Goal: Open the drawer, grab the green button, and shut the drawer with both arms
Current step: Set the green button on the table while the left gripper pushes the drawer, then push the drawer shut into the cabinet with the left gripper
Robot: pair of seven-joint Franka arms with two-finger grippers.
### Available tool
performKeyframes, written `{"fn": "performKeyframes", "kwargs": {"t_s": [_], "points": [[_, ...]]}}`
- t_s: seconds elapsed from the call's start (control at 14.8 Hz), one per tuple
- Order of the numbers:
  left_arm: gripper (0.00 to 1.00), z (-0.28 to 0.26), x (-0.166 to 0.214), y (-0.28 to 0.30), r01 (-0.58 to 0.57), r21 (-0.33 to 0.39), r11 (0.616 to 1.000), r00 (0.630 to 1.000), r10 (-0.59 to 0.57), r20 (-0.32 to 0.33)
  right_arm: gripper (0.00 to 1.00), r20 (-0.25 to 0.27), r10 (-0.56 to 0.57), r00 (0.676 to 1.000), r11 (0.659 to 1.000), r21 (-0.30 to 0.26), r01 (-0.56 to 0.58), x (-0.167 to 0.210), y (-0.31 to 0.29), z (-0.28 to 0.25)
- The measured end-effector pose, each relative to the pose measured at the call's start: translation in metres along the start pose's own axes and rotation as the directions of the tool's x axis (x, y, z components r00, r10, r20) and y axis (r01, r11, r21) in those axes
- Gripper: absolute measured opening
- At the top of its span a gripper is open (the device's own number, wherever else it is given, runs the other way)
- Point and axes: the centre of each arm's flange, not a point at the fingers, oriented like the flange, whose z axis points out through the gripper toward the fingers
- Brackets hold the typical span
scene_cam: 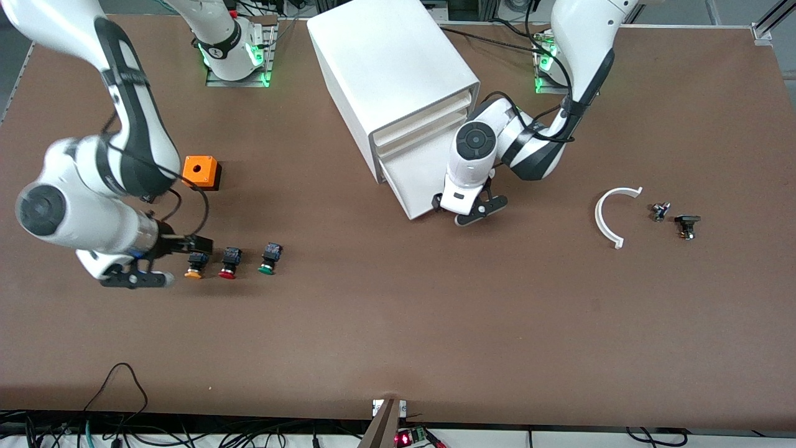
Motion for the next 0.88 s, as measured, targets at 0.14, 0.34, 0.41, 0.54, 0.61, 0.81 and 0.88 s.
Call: {"fn": "performKeyframes", "kwargs": {"t_s": [0.14,0.34,0.41,0.54,0.61,0.81,0.88], "points": [[0.99,0.002,-0.009,0.003,-0.014,0.002,1.0,1.0,0.014,0.008,1.0,-0.006,0.003,1.0,1.0,-0.021,-0.003,-0.024,0.007,-0.036],[0.99,0.004,-0.021,0.006,-0.034,0.003,0.999,0.999,0.034,0.018,1.0,-0.014,0.006,1.0,1.0,-0.029,-0.006,-0.06,0.01,-0.097],[0.99,0.004,-0.027,0.008,-0.042,0.002,0.999,0.999,0.042,0.022,1.0,-0.028,0.011,1.0,0.999,-0.031,-0.012,-0.071,0.012,-0.12],[0.99,0.006,-0.038,0.01,-0.059,0.004,0.998,0.998,0.059,0.03,1.0,-0.073,0.019,0.997,0.999,-0.031,-0.021,-0.093,0.018,-0.169],[0.99,0.008,-0.044,0.011,-0.067,0.006,0.998,0.997,0.067,0.036,1.0,-0.086,0.02,0.996,0.999,-0.031,-0.022,-0.104,0.018,-0.193],[0.99,0.011,-0.059,0.012,-0.049,0.003,0.999,0.996,0.049,0.077,1.0,-0.101,0.012,0.995,0.999,-0.043,-0.016,-0.126,0.014,-0.255],[0.99,0.012,-0.063,0.013,-0.039,0.001,0.999,0.995,0.039,0.095,1.0,-0.105,0.006,0.995,0.999,-0.048,-0.011,-0.128,0.011,-0.263]]}}
